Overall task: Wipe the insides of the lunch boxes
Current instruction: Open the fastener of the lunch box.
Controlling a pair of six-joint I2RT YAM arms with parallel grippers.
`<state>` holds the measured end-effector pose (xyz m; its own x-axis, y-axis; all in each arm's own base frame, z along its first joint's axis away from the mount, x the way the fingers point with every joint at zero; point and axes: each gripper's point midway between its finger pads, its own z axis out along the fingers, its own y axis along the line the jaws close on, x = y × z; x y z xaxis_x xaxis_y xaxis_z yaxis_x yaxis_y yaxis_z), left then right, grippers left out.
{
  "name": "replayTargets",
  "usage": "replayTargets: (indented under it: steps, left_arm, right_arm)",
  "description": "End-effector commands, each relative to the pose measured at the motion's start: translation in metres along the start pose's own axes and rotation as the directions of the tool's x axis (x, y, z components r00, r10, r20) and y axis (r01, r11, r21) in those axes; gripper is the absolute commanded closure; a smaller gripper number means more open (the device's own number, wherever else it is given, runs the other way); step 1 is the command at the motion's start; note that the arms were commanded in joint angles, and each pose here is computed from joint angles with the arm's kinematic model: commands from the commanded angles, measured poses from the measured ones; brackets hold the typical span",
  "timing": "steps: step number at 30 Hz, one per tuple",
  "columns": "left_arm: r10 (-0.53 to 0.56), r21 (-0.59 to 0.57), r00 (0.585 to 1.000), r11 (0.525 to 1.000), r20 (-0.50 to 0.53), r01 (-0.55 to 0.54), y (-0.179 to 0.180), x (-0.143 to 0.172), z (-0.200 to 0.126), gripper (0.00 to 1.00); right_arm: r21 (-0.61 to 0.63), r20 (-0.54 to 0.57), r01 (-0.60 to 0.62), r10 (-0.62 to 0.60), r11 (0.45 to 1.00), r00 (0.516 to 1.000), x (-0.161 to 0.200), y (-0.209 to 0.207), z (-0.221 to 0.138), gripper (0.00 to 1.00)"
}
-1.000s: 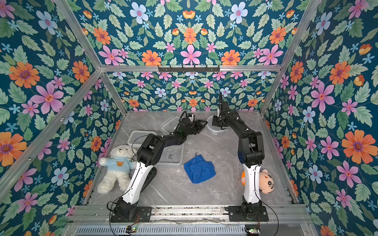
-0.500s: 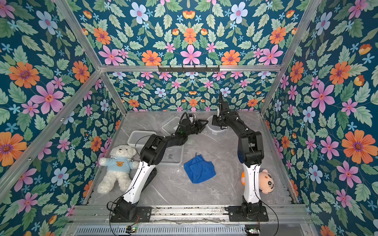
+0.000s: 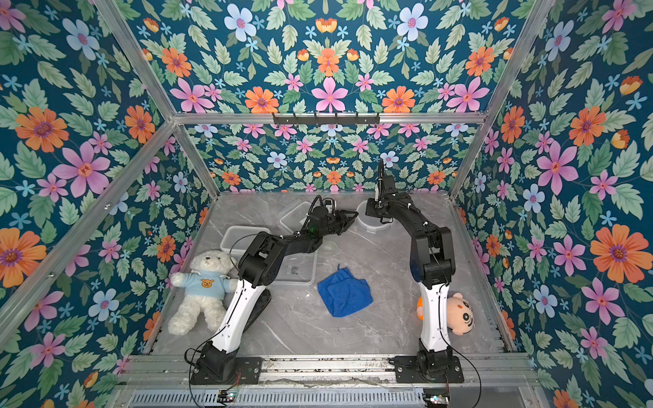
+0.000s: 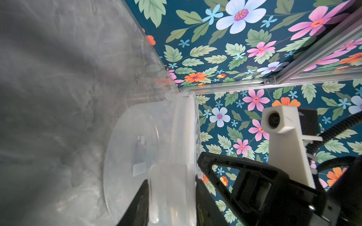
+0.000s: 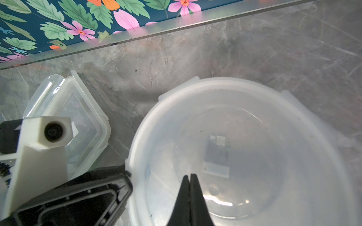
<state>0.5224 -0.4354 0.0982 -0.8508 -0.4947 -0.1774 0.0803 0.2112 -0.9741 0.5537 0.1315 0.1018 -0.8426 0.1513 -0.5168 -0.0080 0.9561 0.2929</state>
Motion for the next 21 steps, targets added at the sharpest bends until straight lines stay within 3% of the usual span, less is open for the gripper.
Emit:
replayTargets:
  steps: [1, 10, 21]
  left_arm:
    - [0.056, 0.019, 0.998, 0.998, -0.021, -0.055, -0.014, 0.002, -0.003, 0.65]
    - [0.104, -0.149, 0.989, 0.982, -0.102, -0.119, -0.004, 0.008, -0.008, 0.65]
    - [0.164, -0.398, 0.956, 0.882, -0.244, -0.253, 0.014, 0.014, -0.031, 0.62]
  right_arm:
    - [0.129, -0.215, -0.007, 0.035, 0.992, 0.976, 0.060, -0.031, 0.009, 1.00]
    - [0.148, -0.232, 0.008, 0.027, 0.989, 0.972, 0.065, -0.037, 0.014, 1.00]
    - [0.147, -0.244, 0.012, 0.025, 0.989, 0.969, 0.069, -0.037, 0.016, 1.00]
